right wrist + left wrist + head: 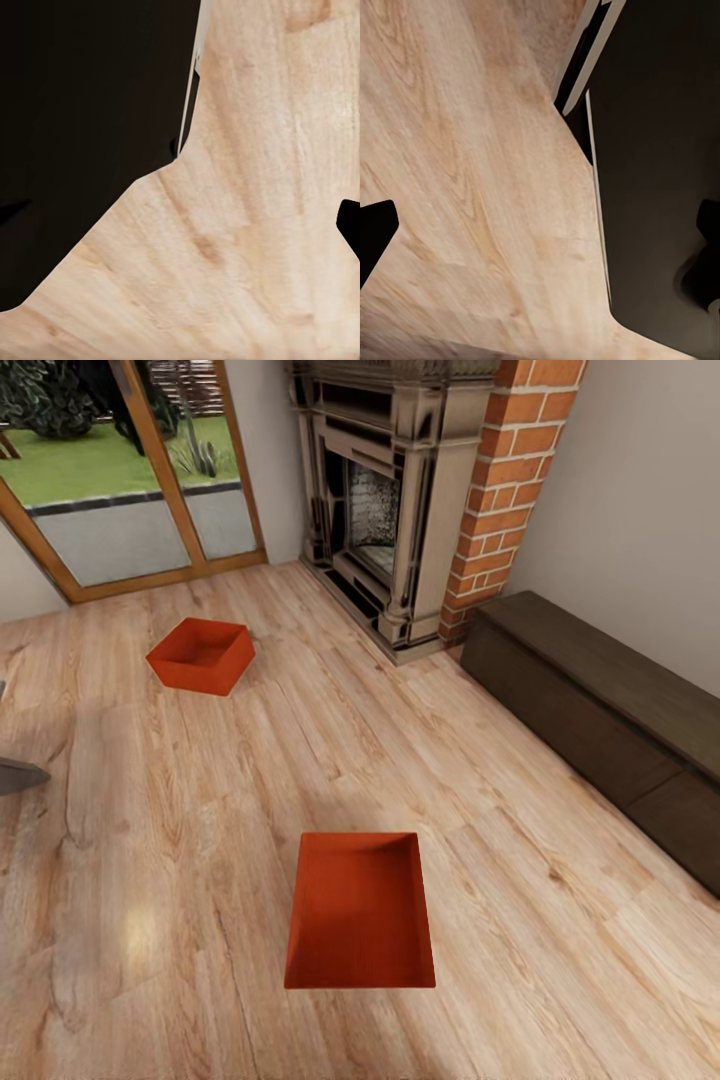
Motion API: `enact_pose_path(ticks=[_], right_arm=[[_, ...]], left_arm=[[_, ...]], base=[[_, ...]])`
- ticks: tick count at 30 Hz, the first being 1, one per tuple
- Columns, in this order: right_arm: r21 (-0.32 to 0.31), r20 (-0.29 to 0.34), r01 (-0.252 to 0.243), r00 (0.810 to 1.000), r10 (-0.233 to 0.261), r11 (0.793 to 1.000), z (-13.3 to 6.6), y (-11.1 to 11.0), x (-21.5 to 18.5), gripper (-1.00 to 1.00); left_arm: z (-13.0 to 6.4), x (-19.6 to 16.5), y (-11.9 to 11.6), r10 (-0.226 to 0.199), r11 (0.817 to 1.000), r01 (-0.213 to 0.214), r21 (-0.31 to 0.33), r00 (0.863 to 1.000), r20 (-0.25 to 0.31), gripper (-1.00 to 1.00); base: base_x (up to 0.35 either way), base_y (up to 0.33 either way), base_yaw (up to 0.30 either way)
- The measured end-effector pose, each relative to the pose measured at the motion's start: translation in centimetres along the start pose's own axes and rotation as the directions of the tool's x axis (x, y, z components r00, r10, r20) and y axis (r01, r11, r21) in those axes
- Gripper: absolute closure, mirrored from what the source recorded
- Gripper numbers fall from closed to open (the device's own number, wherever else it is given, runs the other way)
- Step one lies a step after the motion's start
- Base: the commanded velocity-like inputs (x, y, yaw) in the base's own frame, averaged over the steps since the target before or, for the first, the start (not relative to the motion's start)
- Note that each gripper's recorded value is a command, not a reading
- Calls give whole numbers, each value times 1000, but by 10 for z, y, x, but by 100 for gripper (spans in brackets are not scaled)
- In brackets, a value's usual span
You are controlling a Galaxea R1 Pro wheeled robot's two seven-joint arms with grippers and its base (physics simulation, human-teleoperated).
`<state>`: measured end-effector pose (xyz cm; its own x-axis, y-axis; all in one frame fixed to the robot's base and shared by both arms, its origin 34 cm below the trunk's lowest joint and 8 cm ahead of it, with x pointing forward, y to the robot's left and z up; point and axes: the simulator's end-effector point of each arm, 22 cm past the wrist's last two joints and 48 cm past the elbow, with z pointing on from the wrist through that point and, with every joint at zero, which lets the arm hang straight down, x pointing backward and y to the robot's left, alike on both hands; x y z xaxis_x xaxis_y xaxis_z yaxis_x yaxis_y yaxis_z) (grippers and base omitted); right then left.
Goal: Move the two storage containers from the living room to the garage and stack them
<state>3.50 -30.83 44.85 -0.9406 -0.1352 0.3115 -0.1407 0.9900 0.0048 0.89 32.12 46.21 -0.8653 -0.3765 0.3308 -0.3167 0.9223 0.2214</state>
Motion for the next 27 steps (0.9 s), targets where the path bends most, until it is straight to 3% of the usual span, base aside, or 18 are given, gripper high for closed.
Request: enact_pose_path(ticks=[27], right_arm=[[-4,-8,10,1000,-10,1000,0,2,4,-100]], left_arm=[[0,5,2,1,1000,-1,-5,1000,-12,-100]], base=[[0,0,0]])
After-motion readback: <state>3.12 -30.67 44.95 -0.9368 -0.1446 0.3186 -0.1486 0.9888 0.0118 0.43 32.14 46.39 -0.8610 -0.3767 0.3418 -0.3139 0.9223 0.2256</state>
